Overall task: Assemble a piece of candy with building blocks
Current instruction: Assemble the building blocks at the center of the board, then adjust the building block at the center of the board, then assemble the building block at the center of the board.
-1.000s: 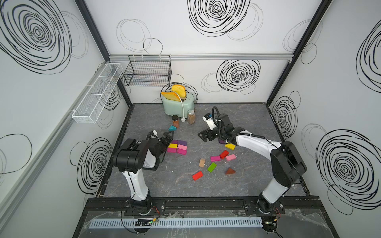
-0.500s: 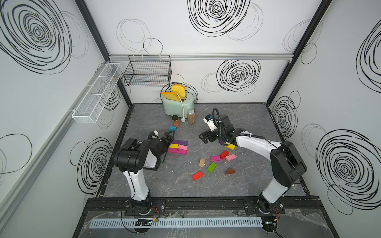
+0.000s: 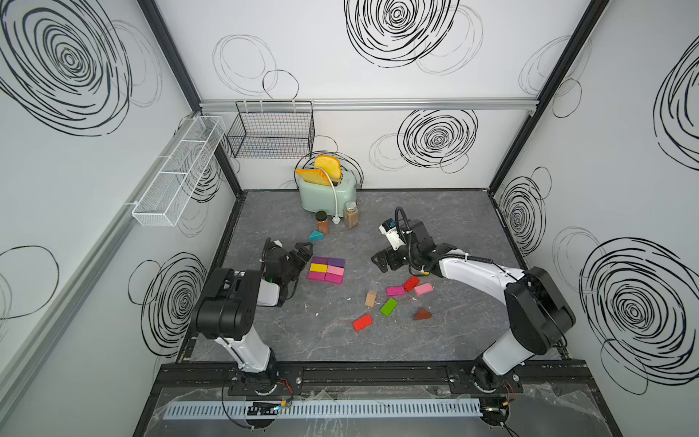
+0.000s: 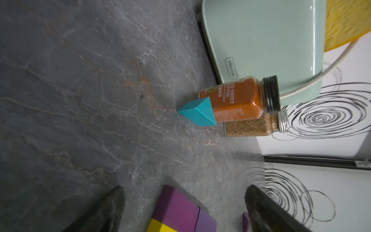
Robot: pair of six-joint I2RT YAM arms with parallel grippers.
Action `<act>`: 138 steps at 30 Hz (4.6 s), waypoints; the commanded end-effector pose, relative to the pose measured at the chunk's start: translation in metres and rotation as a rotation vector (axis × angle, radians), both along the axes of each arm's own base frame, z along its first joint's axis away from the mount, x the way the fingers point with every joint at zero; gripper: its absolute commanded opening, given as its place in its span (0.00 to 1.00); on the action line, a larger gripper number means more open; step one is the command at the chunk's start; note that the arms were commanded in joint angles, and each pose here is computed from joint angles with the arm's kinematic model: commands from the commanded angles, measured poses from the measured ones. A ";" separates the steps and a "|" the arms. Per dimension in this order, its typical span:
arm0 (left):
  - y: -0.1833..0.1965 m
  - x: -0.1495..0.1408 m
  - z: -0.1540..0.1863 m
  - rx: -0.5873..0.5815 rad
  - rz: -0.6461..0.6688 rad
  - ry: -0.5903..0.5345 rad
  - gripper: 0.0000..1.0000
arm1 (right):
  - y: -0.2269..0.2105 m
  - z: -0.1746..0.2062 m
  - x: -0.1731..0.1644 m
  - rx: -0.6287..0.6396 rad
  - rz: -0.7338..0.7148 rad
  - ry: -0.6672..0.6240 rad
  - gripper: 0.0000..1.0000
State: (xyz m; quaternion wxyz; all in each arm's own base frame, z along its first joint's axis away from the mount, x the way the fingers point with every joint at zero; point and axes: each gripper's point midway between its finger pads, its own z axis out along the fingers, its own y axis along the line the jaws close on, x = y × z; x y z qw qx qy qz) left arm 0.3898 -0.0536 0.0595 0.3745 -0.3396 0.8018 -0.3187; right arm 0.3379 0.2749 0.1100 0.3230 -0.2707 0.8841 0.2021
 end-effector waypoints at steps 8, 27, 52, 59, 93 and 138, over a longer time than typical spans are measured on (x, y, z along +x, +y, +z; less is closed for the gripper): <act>0.022 0.001 0.015 0.425 -0.207 0.270 0.98 | -0.009 0.029 0.021 -0.091 -0.037 -0.055 0.98; -0.020 0.114 -0.007 0.539 -0.373 0.161 0.98 | -0.019 0.010 0.029 -0.029 -0.019 -0.034 0.98; -0.116 0.065 0.010 0.422 -0.623 0.028 1.00 | -0.030 0.004 0.034 -0.011 -0.040 -0.037 0.98; -0.081 0.076 0.014 0.641 -0.572 0.130 0.98 | -0.031 -0.001 0.033 -0.013 -0.045 -0.027 0.98; -0.113 0.088 -0.008 0.626 -0.639 0.103 0.96 | -0.039 0.003 0.038 -0.013 -0.064 -0.035 0.98; -0.096 0.105 -0.025 0.656 -0.435 0.342 0.52 | -0.038 0.004 0.040 0.004 -0.063 -0.037 0.97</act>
